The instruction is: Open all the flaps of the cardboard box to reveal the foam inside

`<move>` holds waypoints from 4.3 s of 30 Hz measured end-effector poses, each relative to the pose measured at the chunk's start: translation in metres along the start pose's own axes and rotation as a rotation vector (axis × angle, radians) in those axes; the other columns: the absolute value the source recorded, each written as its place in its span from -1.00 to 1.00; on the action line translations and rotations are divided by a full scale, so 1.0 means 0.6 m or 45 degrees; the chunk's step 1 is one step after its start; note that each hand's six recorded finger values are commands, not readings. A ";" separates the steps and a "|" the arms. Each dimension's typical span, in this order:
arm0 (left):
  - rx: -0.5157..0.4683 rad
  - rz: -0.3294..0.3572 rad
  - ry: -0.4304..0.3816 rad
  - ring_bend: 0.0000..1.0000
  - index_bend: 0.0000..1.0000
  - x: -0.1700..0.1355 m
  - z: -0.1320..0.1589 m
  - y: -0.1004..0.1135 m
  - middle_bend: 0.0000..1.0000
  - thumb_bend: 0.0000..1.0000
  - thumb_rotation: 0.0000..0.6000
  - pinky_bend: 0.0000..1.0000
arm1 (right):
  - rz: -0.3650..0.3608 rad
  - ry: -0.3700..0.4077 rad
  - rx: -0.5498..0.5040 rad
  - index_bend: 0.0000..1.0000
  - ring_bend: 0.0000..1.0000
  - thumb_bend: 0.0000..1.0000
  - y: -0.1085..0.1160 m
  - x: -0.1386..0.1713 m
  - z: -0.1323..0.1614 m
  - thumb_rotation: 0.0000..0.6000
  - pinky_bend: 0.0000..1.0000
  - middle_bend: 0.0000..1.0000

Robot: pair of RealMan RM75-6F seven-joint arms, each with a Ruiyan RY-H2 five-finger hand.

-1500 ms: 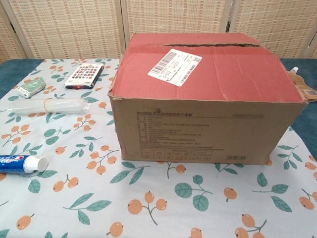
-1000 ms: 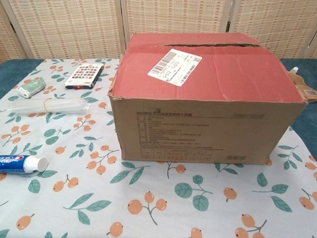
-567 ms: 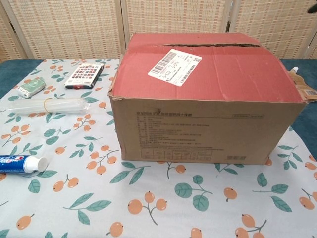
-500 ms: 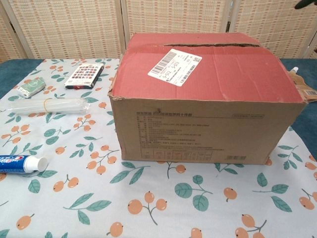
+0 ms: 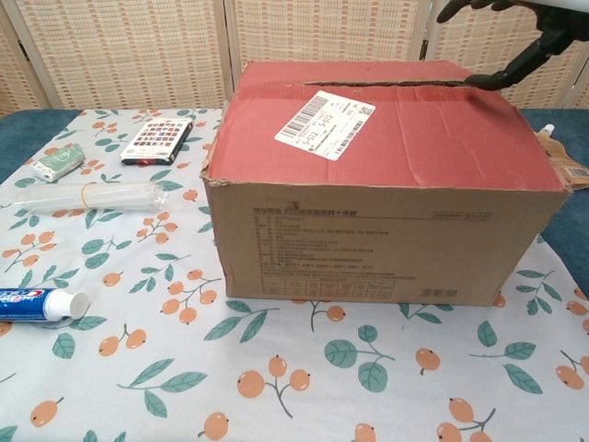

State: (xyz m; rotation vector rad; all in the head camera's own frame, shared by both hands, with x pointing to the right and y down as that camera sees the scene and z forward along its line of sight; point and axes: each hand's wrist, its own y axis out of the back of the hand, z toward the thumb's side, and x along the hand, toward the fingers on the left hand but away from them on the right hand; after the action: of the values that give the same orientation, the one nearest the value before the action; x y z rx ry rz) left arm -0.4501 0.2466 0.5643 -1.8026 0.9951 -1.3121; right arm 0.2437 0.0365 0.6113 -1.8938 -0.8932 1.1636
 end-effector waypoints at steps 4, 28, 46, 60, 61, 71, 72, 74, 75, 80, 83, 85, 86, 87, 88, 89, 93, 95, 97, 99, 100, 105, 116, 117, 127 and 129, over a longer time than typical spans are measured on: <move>-0.042 0.027 0.006 -1.00 -0.99 -0.001 -0.012 0.012 -1.00 0.11 1.00 -1.00 | 0.010 -0.006 0.019 -0.66 -1.00 -0.23 -0.015 -0.029 0.010 1.00 -1.00 -1.00; -0.113 0.051 0.073 -1.00 -0.93 -0.009 -0.043 0.029 -1.00 0.11 1.00 -1.00 | -0.035 -0.049 0.003 -0.66 -1.00 -0.23 -0.020 -0.128 0.039 1.00 -1.00 -1.00; -0.187 -0.014 0.114 -1.00 -0.93 0.011 -0.066 0.019 -1.00 0.11 1.00 -1.00 | -0.181 -0.116 -0.002 -0.67 -1.00 -0.23 0.106 -0.200 0.063 1.00 -1.00 -1.00; -0.186 -0.033 0.188 -1.00 -0.93 0.029 -0.093 0.011 -1.00 0.12 1.00 -1.00 | -0.225 -0.229 0.040 -0.70 -1.00 -0.23 0.137 -0.275 0.015 1.00 -1.00 -1.00; -0.179 -0.033 0.190 -1.00 -0.93 0.030 -0.093 0.011 -1.00 0.12 1.00 -1.00 | -0.224 -0.231 0.036 -0.70 -1.00 -0.23 0.137 -0.278 0.012 1.00 -1.00 -1.00; -0.149 -0.041 0.213 -1.00 -0.93 0.035 -0.095 0.005 -1.00 0.12 1.00 -1.00 | -0.263 -0.222 0.051 -0.70 -1.00 -0.23 0.160 -0.280 -0.006 1.00 -1.00 -1.00; -0.145 -0.042 0.213 -1.00 -0.93 0.035 -0.094 0.005 -1.00 0.12 1.00 -1.00 | -0.268 -0.225 0.060 -0.70 -1.00 -0.23 0.162 -0.280 -0.007 1.00 -1.00 -1.00; -0.139 -0.044 0.214 -1.00 -0.93 0.035 -0.093 0.004 -1.00 0.12 1.00 -1.00 | -0.274 -0.235 0.076 -0.70 -1.00 -0.23 0.167 -0.282 -0.012 1.00 -1.00 -1.00; -0.140 -0.044 0.215 -1.00 -0.92 0.035 -0.093 0.004 -1.00 0.12 1.00 -1.00 | -0.275 -0.241 0.079 -0.70 -1.00 -0.23 0.169 -0.283 -0.014 1.00 -1.00 -1.00; -0.142 -0.046 0.229 -1.00 -0.92 0.036 -0.096 0.003 -1.00 0.12 1.00 -1.00 | -0.271 -0.281 0.095 -0.70 -1.00 -0.23 0.173 -0.291 -0.030 1.00 -1.00 -1.00; -0.142 -0.051 0.235 -1.00 -0.92 0.037 -0.098 0.002 -1.00 0.12 1.00 -1.00 | -0.258 -0.297 0.098 -0.70 -1.00 -0.23 0.169 -0.294 -0.039 1.00 -1.00 -1.00; -0.141 -0.052 0.236 -1.00 -0.92 0.038 -0.098 0.002 -1.00 0.12 1.00 -1.00 | -0.249 -0.298 0.089 -0.71 -1.00 -0.23 0.166 -0.295 -0.042 1.00 -1.00 -1.00; -0.139 -0.053 0.236 -1.00 -0.92 0.038 -0.098 0.001 -1.00 0.12 1.00 -1.00 | -0.250 -0.297 0.090 -0.71 -1.00 -0.23 0.165 -0.295 -0.042 1.00 -1.00 -1.00; -0.139 -0.054 0.236 -1.00 -0.92 0.038 -0.098 0.001 -1.00 0.12 1.00 -1.00 | -0.252 -0.296 0.091 -0.71 -1.00 -0.23 0.166 -0.294 -0.043 1.00 -1.00 -1.00; -0.138 -0.054 0.236 -1.00 -0.92 0.038 -0.098 0.001 -1.00 0.12 1.00 -1.00 | -0.253 -0.293 0.088 -0.71 -1.00 -0.23 0.166 -0.293 -0.044 1.00 -1.00 -1.00; -0.138 -0.052 0.235 -1.00 -0.92 0.038 -0.097 0.001 -1.00 0.12 1.00 -1.00 | -0.251 -0.289 0.082 -0.72 -1.00 -0.23 0.165 -0.292 -0.044 1.00 -1.00 -1.00; -0.137 -0.046 0.234 -1.00 -0.92 0.037 -0.096 0.003 -1.00 0.12 1.00 -1.00 | -0.227 -0.259 0.057 -0.72 -1.00 -0.23 0.161 -0.281 -0.039 1.00 -1.00 -1.00; -0.136 -0.045 0.233 -1.00 -0.92 0.036 -0.096 0.003 -1.00 0.12 1.00 -1.00 | -0.207 -0.234 0.045 -0.72 -1.00 -0.23 0.159 -0.270 -0.035 1.00 -1.00 -1.00; -0.137 -0.046 0.229 -1.00 -0.91 0.037 -0.095 0.002 -1.00 0.12 1.00 -1.00 | -0.176 -0.206 0.024 -0.70 -1.00 -0.23 0.154 -0.254 -0.030 1.00 -1.00 -1.00; -0.147 -0.053 0.218 -1.00 -0.91 0.037 -0.091 0.001 -1.00 0.11 1.00 -1.00 | -0.138 -0.179 -0.001 -0.66 -1.00 -0.23 0.152 -0.236 -0.026 1.00 -1.00 -1.00; -0.153 -0.057 0.211 -1.00 -0.91 0.036 -0.090 0.000 -1.00 0.11 1.00 -1.00 | -0.113 -0.161 -0.020 -0.66 -1.00 -0.23 0.151 -0.222 -0.023 1.00 -1.00 -1.00; -0.145 -0.065 0.201 -1.00 -0.91 0.036 -0.087 -0.001 -1.00 0.11 1.00 -1.00 | -0.002 -0.113 -0.123 -0.66 -1.00 -0.23 0.154 -0.150 -0.018 1.00 -1.00 -1.00; -0.081 -0.066 0.229 -1.00 -0.91 0.042 -0.086 -0.008 -1.00 0.11 1.00 -1.00 | 0.204 -0.150 -0.488 -0.66 -1.00 -0.23 0.144 -0.021 -0.060 1.00 -1.00 -1.00; -0.077 -0.068 0.232 -1.00 -0.91 0.042 -0.086 -0.009 -1.00 0.11 1.00 -1.00 | 0.214 -0.148 -0.527 -0.66 -1.00 -0.23 0.141 -0.015 -0.061 1.00 -1.00 -1.00; -0.077 -0.062 0.230 -1.00 -0.99 0.044 -0.084 -0.010 -1.00 0.11 1.00 -1.00 | 0.285 -0.084 -1.040 -0.66 -0.83 -0.23 0.108 0.017 -0.060 1.00 -0.74 -0.89; -0.076 -0.062 0.233 -1.00 -1.00 0.044 -0.085 -0.010 -1.00 0.11 1.00 -1.00 | 0.299 -0.065 -1.123 -0.66 -0.79 -0.23 0.104 0.019 -0.062 1.00 -0.56 -0.87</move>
State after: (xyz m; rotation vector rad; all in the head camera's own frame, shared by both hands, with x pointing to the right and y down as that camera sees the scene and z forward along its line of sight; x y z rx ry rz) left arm -0.4926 0.2216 0.5943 -1.7853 1.1039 -1.5138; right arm 0.2933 0.0072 0.5656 -2.7325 -1.3909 1.0278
